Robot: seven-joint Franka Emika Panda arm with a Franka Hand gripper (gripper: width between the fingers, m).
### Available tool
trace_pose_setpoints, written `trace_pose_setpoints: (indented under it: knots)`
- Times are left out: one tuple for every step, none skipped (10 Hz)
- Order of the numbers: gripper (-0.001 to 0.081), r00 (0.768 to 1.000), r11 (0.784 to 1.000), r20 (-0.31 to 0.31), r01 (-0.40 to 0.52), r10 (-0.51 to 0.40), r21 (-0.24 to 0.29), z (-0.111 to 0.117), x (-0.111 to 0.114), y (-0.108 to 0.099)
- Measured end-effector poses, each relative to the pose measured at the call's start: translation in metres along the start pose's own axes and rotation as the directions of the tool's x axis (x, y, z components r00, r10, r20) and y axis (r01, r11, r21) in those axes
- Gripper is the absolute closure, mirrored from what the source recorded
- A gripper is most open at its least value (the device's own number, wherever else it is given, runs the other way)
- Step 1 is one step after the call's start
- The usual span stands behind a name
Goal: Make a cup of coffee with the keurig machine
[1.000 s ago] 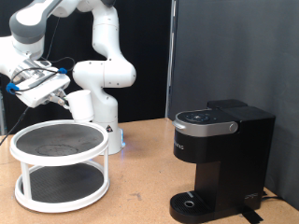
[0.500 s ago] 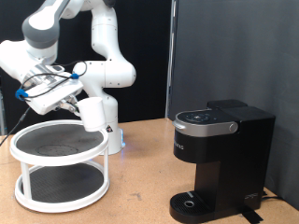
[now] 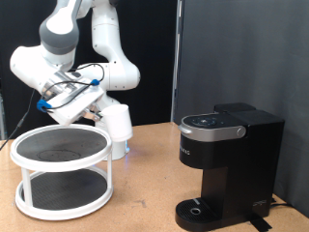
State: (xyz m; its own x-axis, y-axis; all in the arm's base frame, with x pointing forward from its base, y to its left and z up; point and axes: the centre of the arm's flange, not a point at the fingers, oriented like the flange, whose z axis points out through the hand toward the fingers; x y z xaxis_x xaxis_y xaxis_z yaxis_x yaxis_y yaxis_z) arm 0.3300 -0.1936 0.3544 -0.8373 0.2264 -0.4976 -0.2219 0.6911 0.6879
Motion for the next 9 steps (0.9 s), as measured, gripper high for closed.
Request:
trace_pose_setpoints:
  knots:
    - [0.0799,1.000,1.000,-0.004,0.005,-0.005,0.008,0.013,-0.006,0.003]
    - [0.0799,0.999,0.999,0.015,0.035,-0.035,0.017,0.026,-0.014,0.008]
    - [0.0799,0.998,0.998,0.025,0.062,-0.063,0.031,0.034,-0.017,0.008]
    - [0.0799,0.998,0.998,0.023,0.055,-0.056,0.029,0.033,-0.016,0.007]
    - [0.0799,0.998,0.998,0.005,0.063,-0.063,0.014,0.034,-0.014,0.008]
    - [0.0799,0.997,0.997,-0.019,0.076,-0.076,0.015,0.035,-0.013,0.008]
    - [0.0799,0.996,0.996,-0.039,0.080,-0.079,0.040,0.040,-0.013,0.009]
    - [0.0799,0.996,0.994,-0.061,0.072,-0.068,0.076,0.049,-0.013,0.009]
    - [0.0799,0.995,0.992,-0.087,0.064,-0.054,0.113,0.061,-0.013,0.010]
